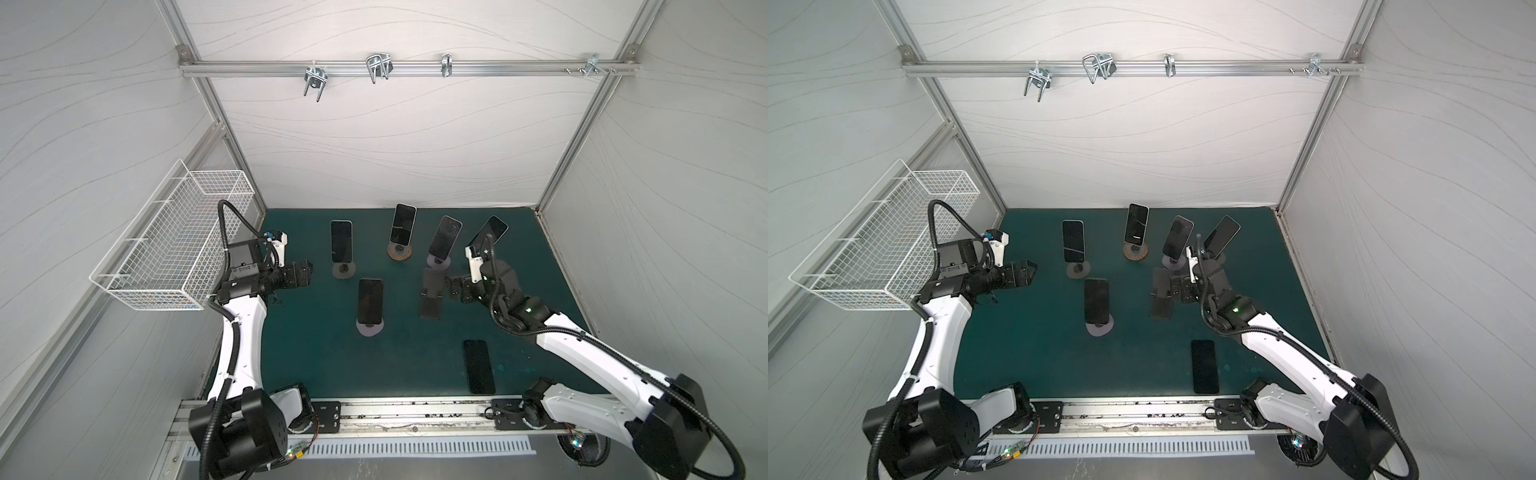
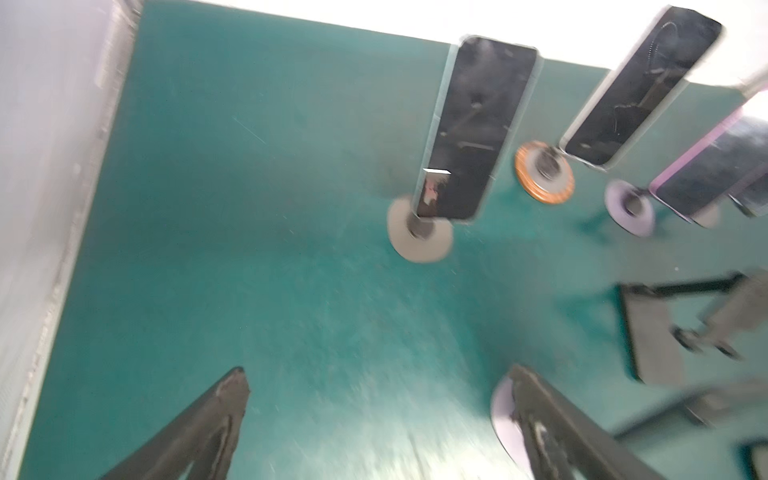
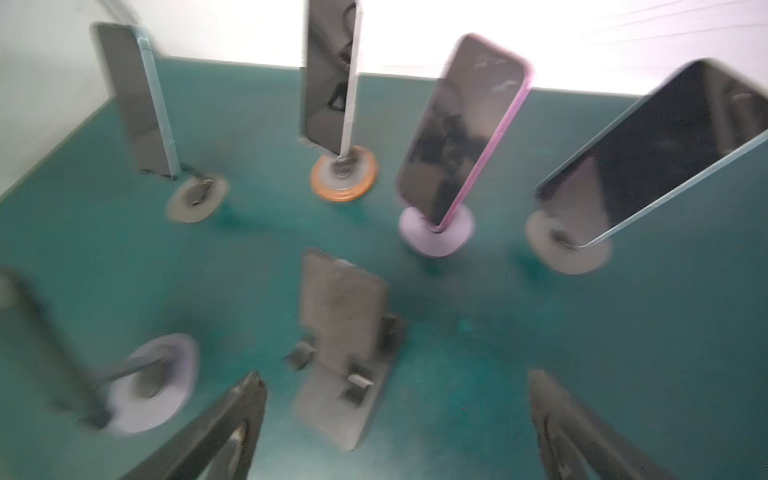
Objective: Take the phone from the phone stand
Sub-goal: 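Reach the left gripper toward the black phone on the lavender round stand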
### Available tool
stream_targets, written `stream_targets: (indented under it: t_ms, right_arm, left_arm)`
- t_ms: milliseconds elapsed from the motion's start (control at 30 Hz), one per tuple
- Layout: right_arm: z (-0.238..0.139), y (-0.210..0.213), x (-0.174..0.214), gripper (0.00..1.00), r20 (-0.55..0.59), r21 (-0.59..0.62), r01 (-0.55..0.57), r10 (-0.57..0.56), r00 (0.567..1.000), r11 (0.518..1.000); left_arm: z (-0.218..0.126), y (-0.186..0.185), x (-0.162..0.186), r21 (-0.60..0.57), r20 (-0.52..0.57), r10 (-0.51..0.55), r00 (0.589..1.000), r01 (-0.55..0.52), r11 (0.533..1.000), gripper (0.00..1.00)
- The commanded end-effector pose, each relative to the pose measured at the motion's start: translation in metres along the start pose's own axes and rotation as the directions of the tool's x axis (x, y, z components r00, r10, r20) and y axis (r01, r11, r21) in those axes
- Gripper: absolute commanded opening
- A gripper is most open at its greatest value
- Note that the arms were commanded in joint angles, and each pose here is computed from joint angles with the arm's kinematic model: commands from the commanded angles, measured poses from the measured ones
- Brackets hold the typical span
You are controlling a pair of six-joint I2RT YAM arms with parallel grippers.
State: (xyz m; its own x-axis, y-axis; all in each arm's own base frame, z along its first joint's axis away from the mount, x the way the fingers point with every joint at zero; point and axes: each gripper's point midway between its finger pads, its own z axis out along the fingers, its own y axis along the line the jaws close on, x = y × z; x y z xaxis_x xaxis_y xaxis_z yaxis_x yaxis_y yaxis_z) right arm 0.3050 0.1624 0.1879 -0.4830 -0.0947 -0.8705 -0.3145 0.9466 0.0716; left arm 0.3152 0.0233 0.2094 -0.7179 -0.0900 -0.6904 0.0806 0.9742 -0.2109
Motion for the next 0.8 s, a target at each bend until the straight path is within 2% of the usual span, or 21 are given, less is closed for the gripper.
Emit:
stream_targets:
  t_ms: [0,100,267,467,767]
  right_arm:
    - [-0.002,-0.024,-0.022,0.99,0.18,0.02,0.006,-0.01,0.984,1.0]
    - [0.005,-0.039,-0.008,0.99,0.157,0.077,0.008,-0.02,0.987,0.997]
    - [0.016,-0.044,0.021,0.99,0.128,0.091,-0.004,-0.007,0.992,0.996]
    - [0.024,-0.052,0.019,0.99,0.112,0.1,-0.007,-0.004,0.994,0.995]
    - [0.027,-0.056,0.019,0.99,0.094,0.126,-0.018,0.006,0.996,0.992]
  left_arm:
    - [-0.012,-0.029,0.009,0.06,-0.071,0.037,0.997,-0.033,0.998,1.0]
    - [-0.018,-0.041,0.009,0.038,-0.106,0.02,0.994,-0.016,0.999,1.0]
    - [-0.031,-0.059,0.006,0.05,-0.138,-0.035,0.99,0.043,0.998,1.0]
    - [-0.034,-0.073,0.01,-0.027,-0.198,-0.169,0.965,0.167,0.986,1.0]
    - [-0.027,-0.112,0.006,-0.034,-0.154,-0.095,0.983,0.091,0.995,1.0]
